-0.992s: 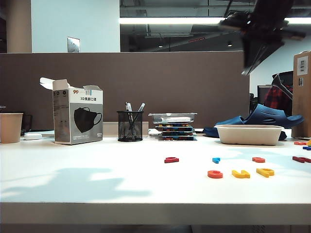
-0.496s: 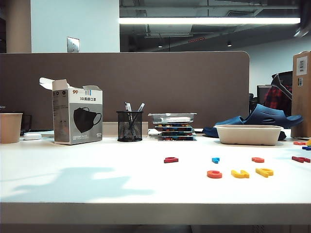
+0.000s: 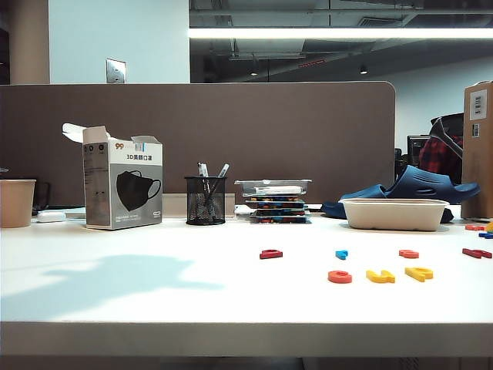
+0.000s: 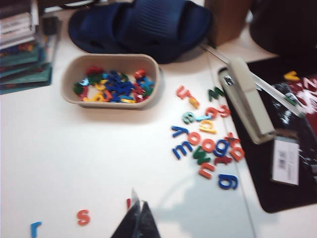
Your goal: Select the appropriate letters from the row of letter magnets placed on the table to arrange into the word "cup".
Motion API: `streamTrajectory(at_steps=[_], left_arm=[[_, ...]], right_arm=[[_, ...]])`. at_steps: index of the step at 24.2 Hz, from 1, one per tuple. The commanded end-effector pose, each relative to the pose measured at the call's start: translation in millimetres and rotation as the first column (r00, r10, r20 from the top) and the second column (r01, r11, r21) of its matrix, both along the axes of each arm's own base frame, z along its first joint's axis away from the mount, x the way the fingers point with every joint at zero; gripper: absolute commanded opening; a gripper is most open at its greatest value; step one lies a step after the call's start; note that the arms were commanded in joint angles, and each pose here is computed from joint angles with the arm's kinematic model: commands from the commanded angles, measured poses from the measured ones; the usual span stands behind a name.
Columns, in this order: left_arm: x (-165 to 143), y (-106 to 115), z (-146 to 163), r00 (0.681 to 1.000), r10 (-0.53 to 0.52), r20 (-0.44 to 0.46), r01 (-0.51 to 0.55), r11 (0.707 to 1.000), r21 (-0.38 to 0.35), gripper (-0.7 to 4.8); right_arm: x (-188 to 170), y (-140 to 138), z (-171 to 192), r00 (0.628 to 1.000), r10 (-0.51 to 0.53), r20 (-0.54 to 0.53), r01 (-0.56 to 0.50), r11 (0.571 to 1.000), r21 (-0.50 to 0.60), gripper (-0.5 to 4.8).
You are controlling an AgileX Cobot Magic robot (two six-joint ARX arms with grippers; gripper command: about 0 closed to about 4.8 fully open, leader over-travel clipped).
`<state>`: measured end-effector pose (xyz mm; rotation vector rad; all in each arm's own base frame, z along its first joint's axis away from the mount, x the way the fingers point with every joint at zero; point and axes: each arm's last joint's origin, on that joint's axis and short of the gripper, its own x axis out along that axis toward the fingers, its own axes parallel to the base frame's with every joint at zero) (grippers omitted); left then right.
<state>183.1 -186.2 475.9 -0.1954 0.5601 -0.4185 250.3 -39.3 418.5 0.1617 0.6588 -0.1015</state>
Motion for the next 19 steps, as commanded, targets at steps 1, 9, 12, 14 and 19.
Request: streamTrajectory(at_steps=[1,9,12,14,19], left_arm=[[15.1,17.9,4.9,0.998,0.024,0.053,-0.026,0.999,0.037,-0.05],[47.1,78.0,19.2,0.979,0.165,0.12,-0.173,0.983,0.06,-0.05],[52.5,107.8,29.3,0.959,0.232,0.162,-0.244,0.967,0.065,-0.05],[51.5,127.3,34.3,0.94,0.279,0.197,-0.301,0.949,0.092,-0.05],[44.2,166.5,35.2,0.906,0.379,0.189,-0.408,0.901,0.15,-0.05]], right_arm=[[-12.3,-1.5,-2.2,1.0,-0.012,0.015,0.012,1.0,-0.004,-0.07],[-43.8,1.7,-16.3,0.998,-0.026,0.052,0.026,1.0,-0.008,-0.07],[-60.7,4.3,-21.1,0.996,-0.03,0.087,0.031,0.999,-0.013,-0.07],[-71.7,6.6,-26.5,0.993,-0.03,0.11,0.031,0.999,-0.016,-0.07],[-93.2,11.1,-43.1,0.987,-0.045,0.157,0.044,0.999,0.006,-0.07]])
